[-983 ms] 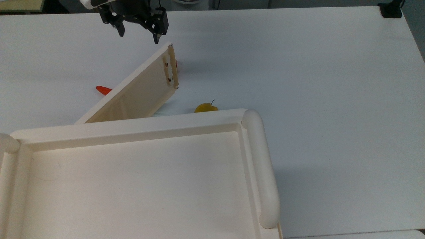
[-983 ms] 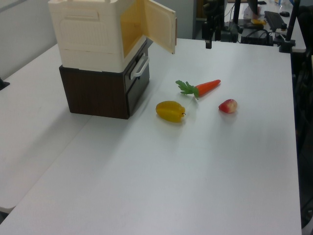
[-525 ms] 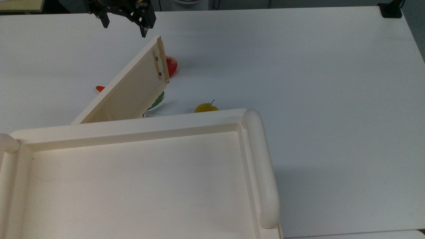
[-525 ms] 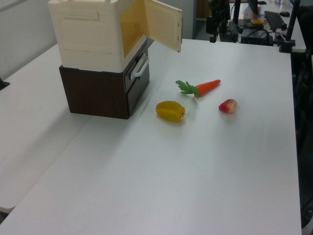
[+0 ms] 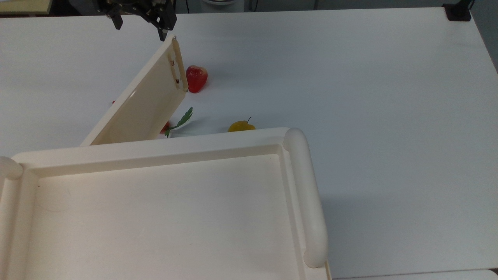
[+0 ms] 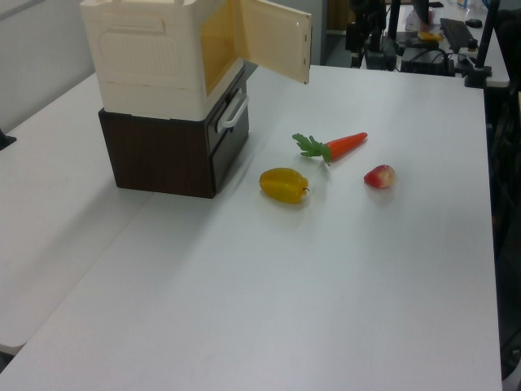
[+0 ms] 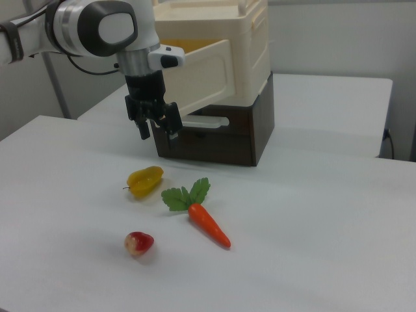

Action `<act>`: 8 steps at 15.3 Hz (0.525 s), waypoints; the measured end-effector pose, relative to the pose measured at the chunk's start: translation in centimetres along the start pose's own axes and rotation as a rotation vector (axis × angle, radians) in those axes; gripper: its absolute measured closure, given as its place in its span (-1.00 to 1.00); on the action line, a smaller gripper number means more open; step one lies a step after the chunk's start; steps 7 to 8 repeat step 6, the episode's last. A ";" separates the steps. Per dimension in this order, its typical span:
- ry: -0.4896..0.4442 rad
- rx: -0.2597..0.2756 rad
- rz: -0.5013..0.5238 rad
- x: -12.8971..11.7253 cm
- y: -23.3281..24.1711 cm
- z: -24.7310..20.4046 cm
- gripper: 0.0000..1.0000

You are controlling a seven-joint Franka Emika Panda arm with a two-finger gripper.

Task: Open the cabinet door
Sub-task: 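Release the door and move the gripper away from it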

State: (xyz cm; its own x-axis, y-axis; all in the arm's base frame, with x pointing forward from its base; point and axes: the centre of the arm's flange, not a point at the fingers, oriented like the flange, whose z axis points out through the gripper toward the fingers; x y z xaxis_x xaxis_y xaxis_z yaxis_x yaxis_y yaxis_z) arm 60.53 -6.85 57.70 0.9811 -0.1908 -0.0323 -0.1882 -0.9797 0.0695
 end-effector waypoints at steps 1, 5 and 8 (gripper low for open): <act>0.000 0.000 0.000 0.0 0.0 0.0 -1.00; -0.004 0.000 -0.002 0.0 -0.1 0.2 -1.00; -0.006 0.000 -0.003 0.0 -0.2 0.3 -1.00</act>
